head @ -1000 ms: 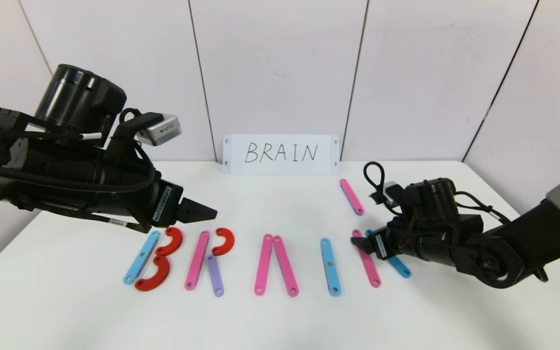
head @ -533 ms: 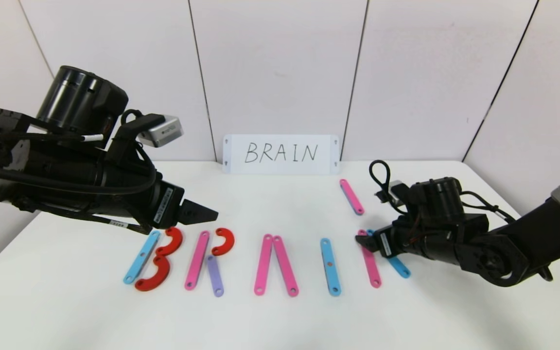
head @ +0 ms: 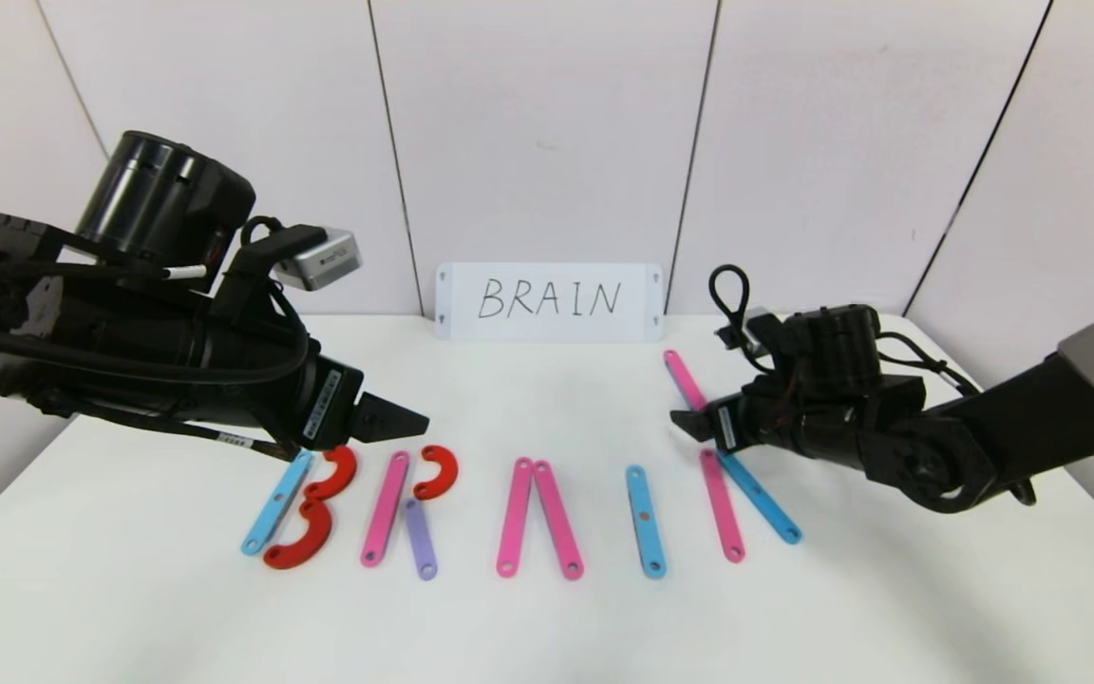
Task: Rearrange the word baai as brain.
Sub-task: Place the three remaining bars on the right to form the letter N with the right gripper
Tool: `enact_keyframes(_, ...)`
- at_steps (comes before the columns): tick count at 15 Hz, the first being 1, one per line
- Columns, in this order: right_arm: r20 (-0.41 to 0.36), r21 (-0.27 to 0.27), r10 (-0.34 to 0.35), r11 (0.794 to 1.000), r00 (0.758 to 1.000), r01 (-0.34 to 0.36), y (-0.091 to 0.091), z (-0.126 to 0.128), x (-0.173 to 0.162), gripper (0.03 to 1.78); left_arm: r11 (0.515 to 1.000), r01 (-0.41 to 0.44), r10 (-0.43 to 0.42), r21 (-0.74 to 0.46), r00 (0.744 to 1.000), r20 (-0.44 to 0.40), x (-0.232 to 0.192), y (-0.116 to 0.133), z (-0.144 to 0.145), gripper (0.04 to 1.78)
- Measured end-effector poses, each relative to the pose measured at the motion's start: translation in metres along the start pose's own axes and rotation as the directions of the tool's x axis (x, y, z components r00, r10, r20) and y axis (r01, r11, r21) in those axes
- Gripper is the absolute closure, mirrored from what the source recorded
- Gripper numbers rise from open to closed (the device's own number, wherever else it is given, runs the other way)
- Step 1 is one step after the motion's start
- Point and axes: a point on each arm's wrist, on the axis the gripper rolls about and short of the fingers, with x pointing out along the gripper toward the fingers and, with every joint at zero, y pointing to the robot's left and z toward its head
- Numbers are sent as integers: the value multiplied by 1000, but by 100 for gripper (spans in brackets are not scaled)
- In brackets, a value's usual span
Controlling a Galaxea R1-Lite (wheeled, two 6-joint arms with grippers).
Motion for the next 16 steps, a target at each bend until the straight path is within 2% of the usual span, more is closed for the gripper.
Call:
enact_keyframes(4,21,0,2,1000,1000,-2,0,14,27,8,1000,-1,1,-2,1000,-4,1,0,0,8)
enact_keyframes(10,7,11,-14,1000,1000,14,-8,15,60,11,1000,1,-1,-2,1000,-6,2,0,0,8)
enact_keyframes(13,-6,16,-19,1000,1000,19,-11,11,67,36,1000,1,-1,-3,1000,-6,2,0,0,8)
enact_keyframes(15,-9,17,-21,1000,1000,21,-12,9,69,64,1000,1,-1,-3,1000,-7,2,0,0,8)
enact_keyframes(16,-11,17,-21,1000,1000,21,-12,9,70,84,1000,1,-1,-3,1000,-8,3,0,-1,8)
